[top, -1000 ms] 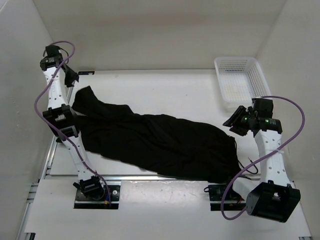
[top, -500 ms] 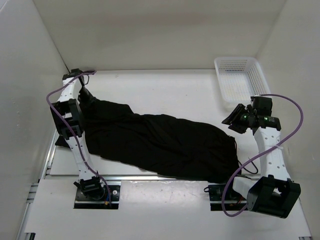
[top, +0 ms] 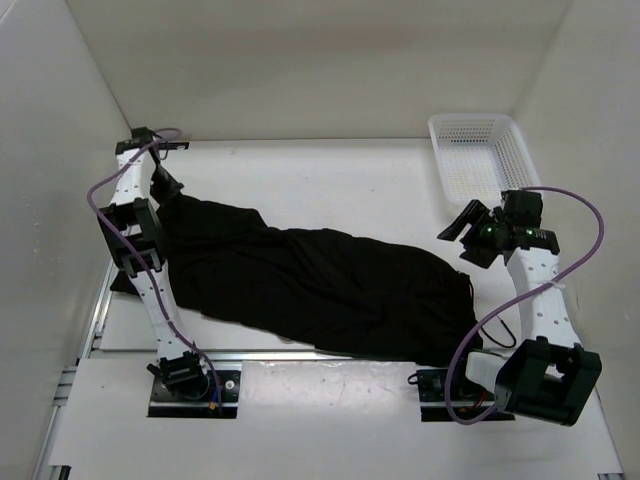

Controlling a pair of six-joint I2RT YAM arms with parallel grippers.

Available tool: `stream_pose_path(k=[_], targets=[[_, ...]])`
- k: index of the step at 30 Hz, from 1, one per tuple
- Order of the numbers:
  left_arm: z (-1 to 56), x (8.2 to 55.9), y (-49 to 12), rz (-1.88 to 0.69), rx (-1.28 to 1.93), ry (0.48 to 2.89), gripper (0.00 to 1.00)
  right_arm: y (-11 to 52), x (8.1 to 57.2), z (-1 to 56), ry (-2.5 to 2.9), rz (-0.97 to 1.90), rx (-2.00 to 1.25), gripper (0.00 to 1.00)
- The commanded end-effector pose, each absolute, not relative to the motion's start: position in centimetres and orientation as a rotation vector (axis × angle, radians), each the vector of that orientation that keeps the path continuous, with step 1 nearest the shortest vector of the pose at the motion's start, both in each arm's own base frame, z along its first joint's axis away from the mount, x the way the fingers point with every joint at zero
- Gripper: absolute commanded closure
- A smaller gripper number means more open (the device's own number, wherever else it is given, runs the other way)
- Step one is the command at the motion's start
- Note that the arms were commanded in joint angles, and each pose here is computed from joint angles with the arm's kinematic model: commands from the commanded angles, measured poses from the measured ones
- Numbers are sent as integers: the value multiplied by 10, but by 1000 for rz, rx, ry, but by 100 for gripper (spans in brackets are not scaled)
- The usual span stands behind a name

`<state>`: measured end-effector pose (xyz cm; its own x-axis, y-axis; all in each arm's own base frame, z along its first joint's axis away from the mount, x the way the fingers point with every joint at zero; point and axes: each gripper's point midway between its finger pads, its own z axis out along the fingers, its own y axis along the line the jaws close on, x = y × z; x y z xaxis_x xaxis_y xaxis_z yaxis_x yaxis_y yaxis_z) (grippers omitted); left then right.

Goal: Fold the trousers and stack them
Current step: Flatten the trousers out

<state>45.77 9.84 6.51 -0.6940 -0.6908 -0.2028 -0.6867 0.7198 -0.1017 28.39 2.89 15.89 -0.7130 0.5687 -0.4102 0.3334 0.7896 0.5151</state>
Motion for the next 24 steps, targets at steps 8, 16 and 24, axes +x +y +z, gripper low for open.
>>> stream_pose_path(k=[8,16,24], targets=[[149,496,126,-135,-1041,2460,90,7,295,115,2425,482,965,22],[92,490,96,-126,-932,2652,22,7,303,80,2475,561,1192,22],[45,476,95,-94,-964,2763,23,-6,308,50,2477,586,1375,21]])
